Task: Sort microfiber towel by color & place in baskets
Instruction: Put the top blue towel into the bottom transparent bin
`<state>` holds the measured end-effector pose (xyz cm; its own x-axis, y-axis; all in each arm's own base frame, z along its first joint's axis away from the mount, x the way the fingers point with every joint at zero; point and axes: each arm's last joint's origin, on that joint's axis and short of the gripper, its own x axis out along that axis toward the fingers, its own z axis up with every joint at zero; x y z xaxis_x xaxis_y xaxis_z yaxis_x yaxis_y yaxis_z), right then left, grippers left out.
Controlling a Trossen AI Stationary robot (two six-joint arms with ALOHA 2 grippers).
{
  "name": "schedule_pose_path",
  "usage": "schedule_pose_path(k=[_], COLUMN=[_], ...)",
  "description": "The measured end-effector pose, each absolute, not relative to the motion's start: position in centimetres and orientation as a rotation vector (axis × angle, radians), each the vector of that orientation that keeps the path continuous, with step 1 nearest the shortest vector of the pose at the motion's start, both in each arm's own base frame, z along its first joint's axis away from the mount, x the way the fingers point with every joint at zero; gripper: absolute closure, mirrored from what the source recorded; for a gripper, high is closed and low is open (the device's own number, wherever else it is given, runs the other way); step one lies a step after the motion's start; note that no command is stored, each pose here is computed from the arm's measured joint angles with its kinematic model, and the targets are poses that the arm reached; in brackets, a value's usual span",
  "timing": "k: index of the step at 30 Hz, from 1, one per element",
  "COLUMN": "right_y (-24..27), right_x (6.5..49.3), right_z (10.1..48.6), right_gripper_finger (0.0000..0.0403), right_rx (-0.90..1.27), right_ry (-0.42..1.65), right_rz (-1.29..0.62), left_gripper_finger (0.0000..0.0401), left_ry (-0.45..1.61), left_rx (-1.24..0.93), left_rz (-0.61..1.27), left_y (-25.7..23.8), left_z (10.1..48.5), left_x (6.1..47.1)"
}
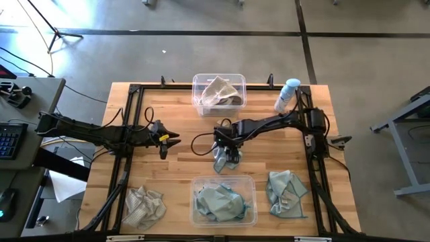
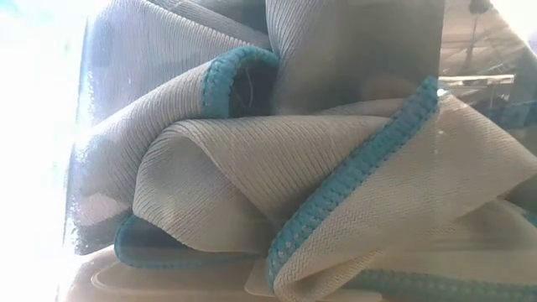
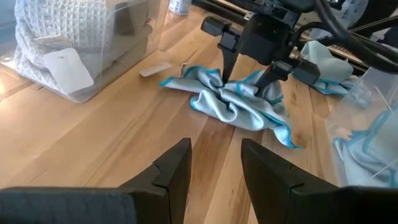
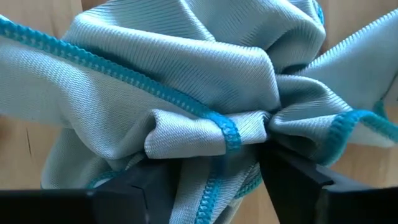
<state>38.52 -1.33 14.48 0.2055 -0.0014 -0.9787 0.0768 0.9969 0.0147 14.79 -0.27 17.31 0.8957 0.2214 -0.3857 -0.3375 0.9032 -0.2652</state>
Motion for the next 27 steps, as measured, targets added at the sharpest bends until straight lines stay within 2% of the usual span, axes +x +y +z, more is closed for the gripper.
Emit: schedule_pose_path(k=[4,9,11,16,21,27], right_y=[-1.2,-1.1,-1.1,-0.9,0.1,2.1], right_x=[38.5,38.1,37.7,36.5,34.1,30.3], right_z=[14.4,15.6,16.9,21.6,26.7,32.3], right_gripper_finger=[0.0248,0.0363,0.0389,0.0376,0.0396,0.0393], right_rx=[0.057,0.054,0.043,0.012,-0.035,-0.063], right_ry=[1.371,1.351,1.322,1.199,1.067,0.88], right_rz=[-0.044,-0.041,-0.041,-0.103,-0.141,-0.207], left_gripper_finger=[0.0272,0.0272,0.0272,0.0272,0.0272,0.0272], left_ry=[0.357,0.357,0.357,0.364,0.37,0.375], left_rx=[-0.335,-0.335,-0.342,-0.35,-0.349,-0.348], left_rz=[0.295,0.296,0.297,0.301,0.302,0.303], left_y=[-0.3,-0.3,-0.3,-0.3,-0.3,-0.3], left_z=[17.3,17.3,17.3,17.2,17.2,17.1], left_x=[14.8,14.8,14.8,14.7,14.7,14.7])
